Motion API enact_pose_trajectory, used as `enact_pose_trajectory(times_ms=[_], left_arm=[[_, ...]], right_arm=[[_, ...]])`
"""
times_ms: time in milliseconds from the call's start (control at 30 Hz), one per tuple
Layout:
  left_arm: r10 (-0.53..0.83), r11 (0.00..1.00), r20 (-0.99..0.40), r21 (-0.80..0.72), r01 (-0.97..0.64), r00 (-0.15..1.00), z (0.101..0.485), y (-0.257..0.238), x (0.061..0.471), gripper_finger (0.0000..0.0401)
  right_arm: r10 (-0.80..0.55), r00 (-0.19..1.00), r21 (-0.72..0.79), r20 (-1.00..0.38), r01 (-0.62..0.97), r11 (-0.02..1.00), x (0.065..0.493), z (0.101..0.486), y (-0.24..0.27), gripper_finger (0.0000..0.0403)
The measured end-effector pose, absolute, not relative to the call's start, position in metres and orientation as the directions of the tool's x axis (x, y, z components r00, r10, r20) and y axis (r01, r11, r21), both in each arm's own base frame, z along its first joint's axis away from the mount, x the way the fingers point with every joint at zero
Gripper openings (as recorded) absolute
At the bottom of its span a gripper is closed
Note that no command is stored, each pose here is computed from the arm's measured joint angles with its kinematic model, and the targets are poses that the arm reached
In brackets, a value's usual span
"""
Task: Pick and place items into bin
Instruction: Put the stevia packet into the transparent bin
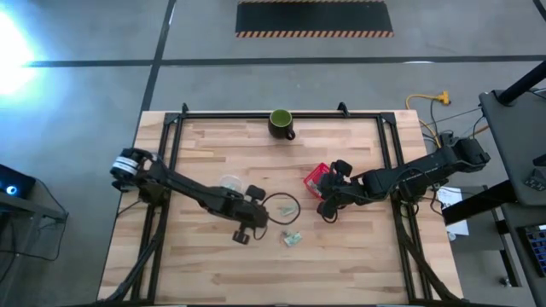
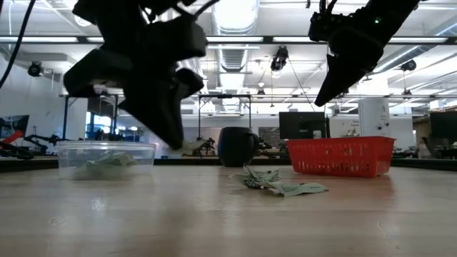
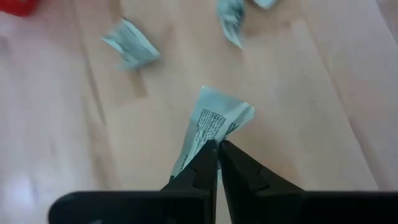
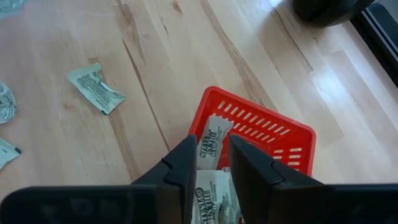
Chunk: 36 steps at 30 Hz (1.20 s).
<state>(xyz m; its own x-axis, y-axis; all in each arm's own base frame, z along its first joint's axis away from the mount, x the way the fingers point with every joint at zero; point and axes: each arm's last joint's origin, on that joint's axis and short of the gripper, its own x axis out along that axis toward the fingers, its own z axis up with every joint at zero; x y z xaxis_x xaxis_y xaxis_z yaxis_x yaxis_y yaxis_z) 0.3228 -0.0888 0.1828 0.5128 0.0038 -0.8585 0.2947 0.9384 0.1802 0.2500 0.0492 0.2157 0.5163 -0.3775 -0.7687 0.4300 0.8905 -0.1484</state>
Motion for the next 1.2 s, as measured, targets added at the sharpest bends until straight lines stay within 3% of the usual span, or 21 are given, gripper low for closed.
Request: enact_pose_trajectory(times_ms=[267, 567, 933, 1200], left_arm=[[0.111, 0.937, -0.806, 0.28, 0.209, 0.582, 0.212, -0.082, 0.317, 0.0001], [0.295, 0.928, -0.766, 0.372, 0.019, 0.571, 0.249, -0.061, 0.29, 0.0001], [0.379, 0.924, -0.856, 0.371, -0.094, 0.351, 0.25, -0.036, 0.255, 0.0001], [0.353, 0.935, -0.888, 0.325, -0.141, 0.296, 0.234, -0.035, 0.249, 0.0001]], right_arm=[[-0.378, 0.517, -0.149, -0.768, 0.43, 0.89, 0.25, 0.216, 0.049, 0.0089], [-0.378, 0.515, -0.15, -0.769, 0.429, 0.891, 0.25, 0.215, 0.049, 0.0077], [-0.378, 0.515, -0.153, -0.769, 0.426, 0.892, 0.25, 0.215, 0.049, 0.0073], [-0.378, 0.516, -0.152, -0.769, 0.427, 0.891, 0.25, 0.215, 0.049, 0.0073]])
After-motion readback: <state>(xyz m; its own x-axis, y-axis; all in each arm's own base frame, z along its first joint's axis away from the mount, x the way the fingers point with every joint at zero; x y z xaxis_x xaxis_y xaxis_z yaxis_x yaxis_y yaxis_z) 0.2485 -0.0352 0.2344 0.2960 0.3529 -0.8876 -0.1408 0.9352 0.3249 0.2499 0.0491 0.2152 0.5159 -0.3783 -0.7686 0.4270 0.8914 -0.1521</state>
